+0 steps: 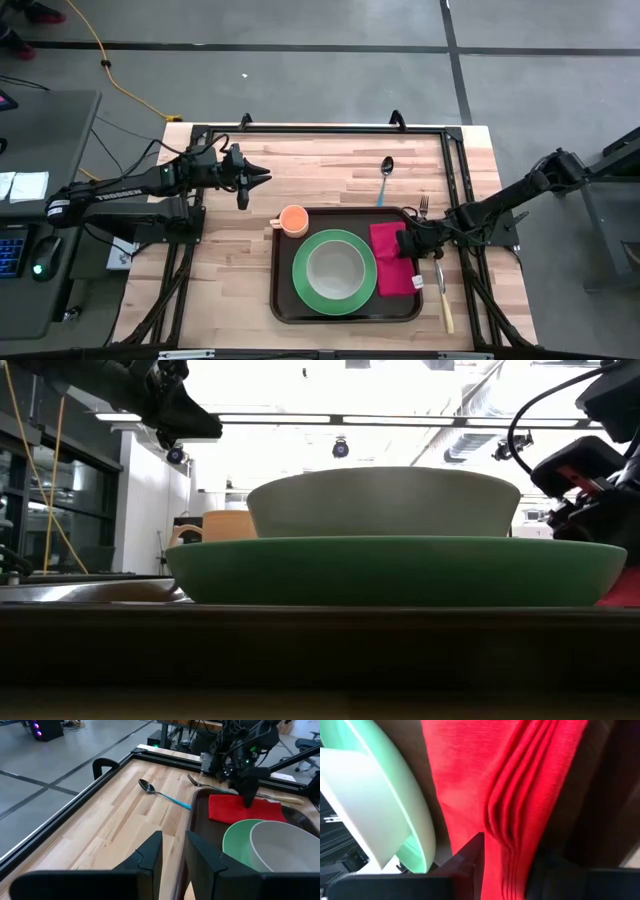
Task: Set up tray
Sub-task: Put the red table napkin to the right of the green plate on the brown serving tray
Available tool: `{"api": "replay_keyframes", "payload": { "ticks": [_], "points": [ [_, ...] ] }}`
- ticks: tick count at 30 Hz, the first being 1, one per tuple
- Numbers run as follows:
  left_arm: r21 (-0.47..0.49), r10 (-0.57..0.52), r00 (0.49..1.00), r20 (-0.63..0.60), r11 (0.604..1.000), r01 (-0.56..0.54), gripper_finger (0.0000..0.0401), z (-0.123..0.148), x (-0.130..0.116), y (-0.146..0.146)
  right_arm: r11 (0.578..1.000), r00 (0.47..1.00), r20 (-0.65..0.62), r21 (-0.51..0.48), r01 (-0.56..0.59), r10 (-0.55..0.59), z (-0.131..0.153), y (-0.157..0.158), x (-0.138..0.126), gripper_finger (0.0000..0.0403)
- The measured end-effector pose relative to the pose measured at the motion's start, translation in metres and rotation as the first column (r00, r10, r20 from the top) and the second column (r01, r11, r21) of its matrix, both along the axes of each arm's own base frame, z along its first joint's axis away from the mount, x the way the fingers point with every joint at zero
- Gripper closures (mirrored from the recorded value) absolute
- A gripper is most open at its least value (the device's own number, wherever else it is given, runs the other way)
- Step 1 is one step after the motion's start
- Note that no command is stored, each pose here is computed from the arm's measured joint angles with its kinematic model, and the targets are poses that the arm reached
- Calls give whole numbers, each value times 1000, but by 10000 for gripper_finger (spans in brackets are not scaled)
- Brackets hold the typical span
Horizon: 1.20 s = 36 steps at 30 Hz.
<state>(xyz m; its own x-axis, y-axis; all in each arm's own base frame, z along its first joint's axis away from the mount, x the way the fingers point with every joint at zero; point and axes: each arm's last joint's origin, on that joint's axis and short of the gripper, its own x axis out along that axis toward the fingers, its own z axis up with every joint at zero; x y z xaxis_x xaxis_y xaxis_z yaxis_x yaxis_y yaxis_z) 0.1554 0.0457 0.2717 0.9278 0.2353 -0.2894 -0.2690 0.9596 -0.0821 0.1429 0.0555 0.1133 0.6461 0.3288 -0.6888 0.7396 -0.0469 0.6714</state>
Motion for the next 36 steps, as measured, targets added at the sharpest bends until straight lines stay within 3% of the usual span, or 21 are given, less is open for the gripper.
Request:
{"api": "replay_keyframes", "payload": {
  "ticks": [25, 36],
  "points": [
    [6, -31, 999, -4, 999, 32, 288, 0, 0, -1, 994, 997, 18, 77, -74, 73, 4, 3, 0, 358],
    [4, -37, 999, -4, 999, 37, 288, 0, 0, -1, 995, 997, 6, 56, -79, 79, 12, -2, -14, 364]
  ]
}}
